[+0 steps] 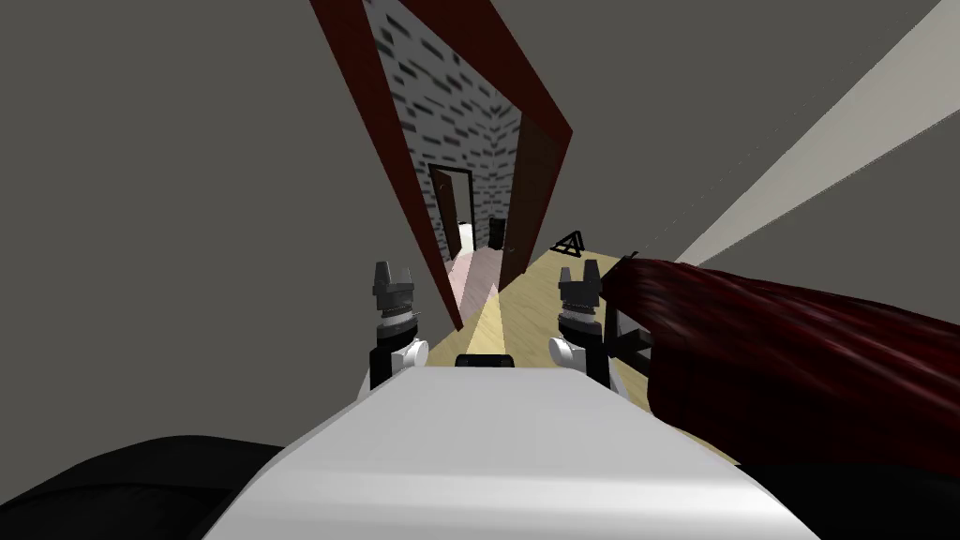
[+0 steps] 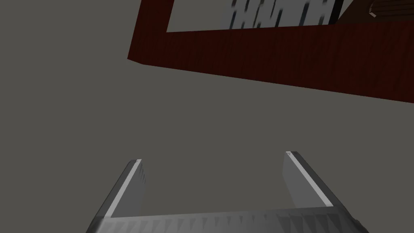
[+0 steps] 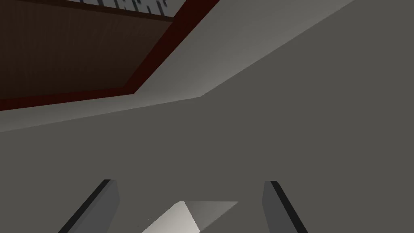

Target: Push the door open

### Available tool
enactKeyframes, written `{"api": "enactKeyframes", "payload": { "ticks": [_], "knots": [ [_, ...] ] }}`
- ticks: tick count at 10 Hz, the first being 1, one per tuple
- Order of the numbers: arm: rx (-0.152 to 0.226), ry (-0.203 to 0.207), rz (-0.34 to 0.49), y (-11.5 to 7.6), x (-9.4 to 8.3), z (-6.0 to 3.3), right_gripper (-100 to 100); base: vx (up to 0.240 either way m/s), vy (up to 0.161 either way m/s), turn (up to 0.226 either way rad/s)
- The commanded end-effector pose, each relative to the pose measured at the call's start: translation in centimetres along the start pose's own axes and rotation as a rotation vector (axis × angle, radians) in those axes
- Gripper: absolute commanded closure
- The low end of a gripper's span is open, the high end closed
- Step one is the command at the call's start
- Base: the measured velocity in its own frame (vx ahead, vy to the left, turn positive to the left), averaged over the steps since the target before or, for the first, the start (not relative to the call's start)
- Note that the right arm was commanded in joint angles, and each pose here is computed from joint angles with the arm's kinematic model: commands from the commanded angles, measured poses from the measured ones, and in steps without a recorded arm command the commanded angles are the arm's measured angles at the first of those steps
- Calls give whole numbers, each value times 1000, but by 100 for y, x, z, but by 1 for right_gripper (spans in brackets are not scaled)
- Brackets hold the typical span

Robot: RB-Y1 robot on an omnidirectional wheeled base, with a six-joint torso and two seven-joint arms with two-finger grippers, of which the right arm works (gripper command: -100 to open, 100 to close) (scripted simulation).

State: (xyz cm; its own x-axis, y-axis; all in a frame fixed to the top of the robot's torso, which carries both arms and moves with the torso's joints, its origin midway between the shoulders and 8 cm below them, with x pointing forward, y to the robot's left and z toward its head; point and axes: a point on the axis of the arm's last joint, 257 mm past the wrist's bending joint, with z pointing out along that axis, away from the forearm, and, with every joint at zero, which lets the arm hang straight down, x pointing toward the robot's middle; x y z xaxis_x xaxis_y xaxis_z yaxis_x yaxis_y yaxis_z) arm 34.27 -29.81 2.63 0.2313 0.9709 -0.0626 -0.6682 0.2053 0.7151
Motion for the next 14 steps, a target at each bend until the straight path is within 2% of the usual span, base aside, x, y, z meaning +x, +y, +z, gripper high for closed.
{"api": "enactKeyframes", "payload": {
  "ticks": [1,6,14],
  "knots": [
    [12,16,4,-97,45,-16,-100,72,-37,42],
    [51,62,19,-417,184,-79,-100,111,-72,41],
    [104,116,40,-815,356,-181,-100,80,-58,36]
  ]
}}
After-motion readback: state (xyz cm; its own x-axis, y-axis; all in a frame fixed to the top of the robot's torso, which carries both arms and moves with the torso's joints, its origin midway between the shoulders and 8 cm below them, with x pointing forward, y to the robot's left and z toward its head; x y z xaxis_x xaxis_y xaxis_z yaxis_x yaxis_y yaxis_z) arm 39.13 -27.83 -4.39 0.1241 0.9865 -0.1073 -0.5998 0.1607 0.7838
